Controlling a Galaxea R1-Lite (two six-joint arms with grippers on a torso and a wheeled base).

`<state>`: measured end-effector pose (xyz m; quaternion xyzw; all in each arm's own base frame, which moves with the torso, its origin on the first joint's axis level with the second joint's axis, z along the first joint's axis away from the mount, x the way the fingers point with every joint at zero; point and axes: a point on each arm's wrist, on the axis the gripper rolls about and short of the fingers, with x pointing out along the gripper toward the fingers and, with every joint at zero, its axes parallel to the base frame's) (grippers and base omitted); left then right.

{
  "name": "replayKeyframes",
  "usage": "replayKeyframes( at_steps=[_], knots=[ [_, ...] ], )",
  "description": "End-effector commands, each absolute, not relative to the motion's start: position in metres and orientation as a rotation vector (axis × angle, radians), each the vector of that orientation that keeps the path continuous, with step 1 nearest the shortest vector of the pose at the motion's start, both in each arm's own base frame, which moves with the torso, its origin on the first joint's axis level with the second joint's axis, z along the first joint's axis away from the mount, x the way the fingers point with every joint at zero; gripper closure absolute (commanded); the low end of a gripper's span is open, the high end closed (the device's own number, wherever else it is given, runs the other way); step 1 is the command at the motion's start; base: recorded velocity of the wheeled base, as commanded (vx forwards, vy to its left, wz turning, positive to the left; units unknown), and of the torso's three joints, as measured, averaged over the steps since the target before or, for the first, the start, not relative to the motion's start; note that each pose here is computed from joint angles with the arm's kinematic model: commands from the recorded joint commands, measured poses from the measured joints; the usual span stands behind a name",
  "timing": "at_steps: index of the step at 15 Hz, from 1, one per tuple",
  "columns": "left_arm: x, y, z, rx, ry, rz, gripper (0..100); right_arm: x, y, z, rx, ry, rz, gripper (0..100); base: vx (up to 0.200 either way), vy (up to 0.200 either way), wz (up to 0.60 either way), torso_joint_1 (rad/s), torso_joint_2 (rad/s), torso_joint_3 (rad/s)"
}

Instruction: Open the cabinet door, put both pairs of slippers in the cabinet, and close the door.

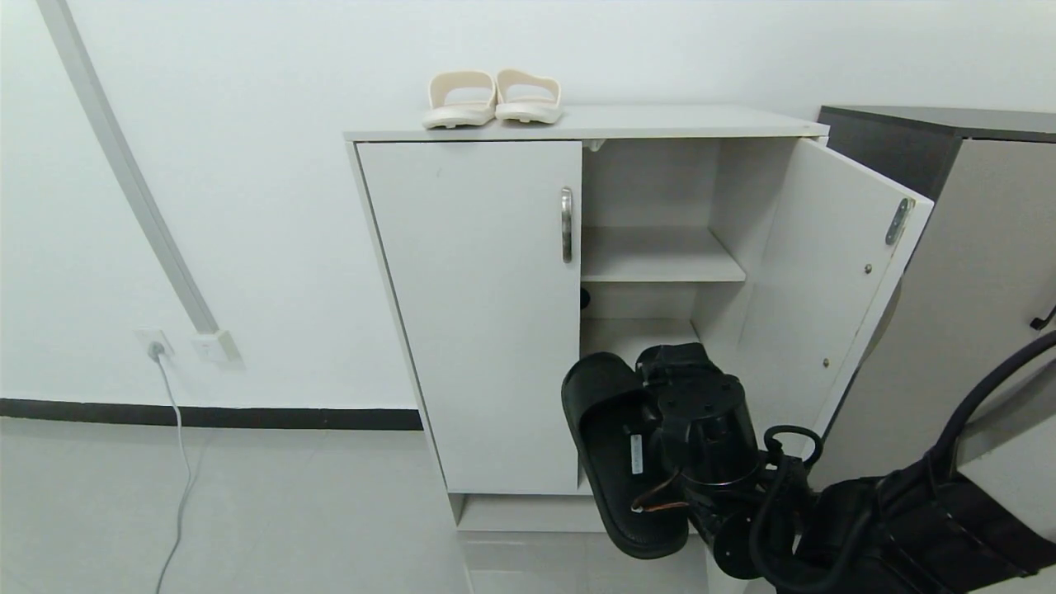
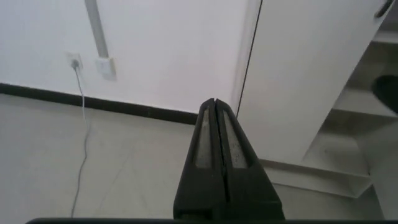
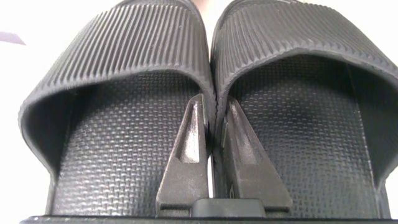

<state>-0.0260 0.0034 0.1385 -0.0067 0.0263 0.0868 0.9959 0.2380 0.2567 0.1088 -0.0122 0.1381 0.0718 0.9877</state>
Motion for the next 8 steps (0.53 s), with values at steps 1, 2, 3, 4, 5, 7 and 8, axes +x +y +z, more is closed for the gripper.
replayKeyframes(
  at_steps=[1, 2, 3, 4, 5, 7, 8],
  knots=[
    [-0.035, 0.003, 0.113, -0.01, 0.004, 0.179, 100, 0.236, 0.257, 0.108, -0.027, 0.282, 0.151, 100, 0.0, 0.0, 0.0, 0.0, 0.0, 0.0],
    [-0.035, 0.003, 0.101, 0.017, 0.005, 0.176, 100, 0.236, 0.257, 0.108, -0.027, 0.282, 0.151, 100, 0.0, 0.0, 0.0, 0.0, 0.0, 0.0],
    [-0.032, 0.004, 0.09, 0.031, 0.024, 0.17, 100, 0.236, 0.257, 0.108, -0.028, 0.283, 0.151, 100, 0.0, 0.0, 0.0, 0.0, 0.0, 0.0],
    [-0.027, 0.003, 0.082, 0.033, 0.018, 0.158, 100, 0.235, 0.258, 0.108, -0.029, 0.283, 0.154, 100, 0.0, 0.0, 0.0, 0.0, 0.0, 0.0],
    [-0.025, 0.003, 0.082, 0.031, -0.012, 0.14, 100, 0.234, 0.259, 0.107, -0.029, 0.284, 0.157, 100, 0.0, 0.0, 0.0, 0.0, 0.0, 0.0],
    [-0.024, -0.002, 0.081, 0.034, -0.044, -0.078, 100, 0.232, 0.26, 0.107, -0.028, 0.28, 0.165, 100, 0.0, 0.0, 0.0, 0.0, 0.0, 0.0],
    [-0.024, -0.003, 0.081, 0.035, -0.042, -0.128, 100, 0.231, 0.26, 0.106, -0.029, 0.279, 0.167, 100, 0.0, 0.0, 0.0, 0.0, 0.0, 0.0]
  ],
)
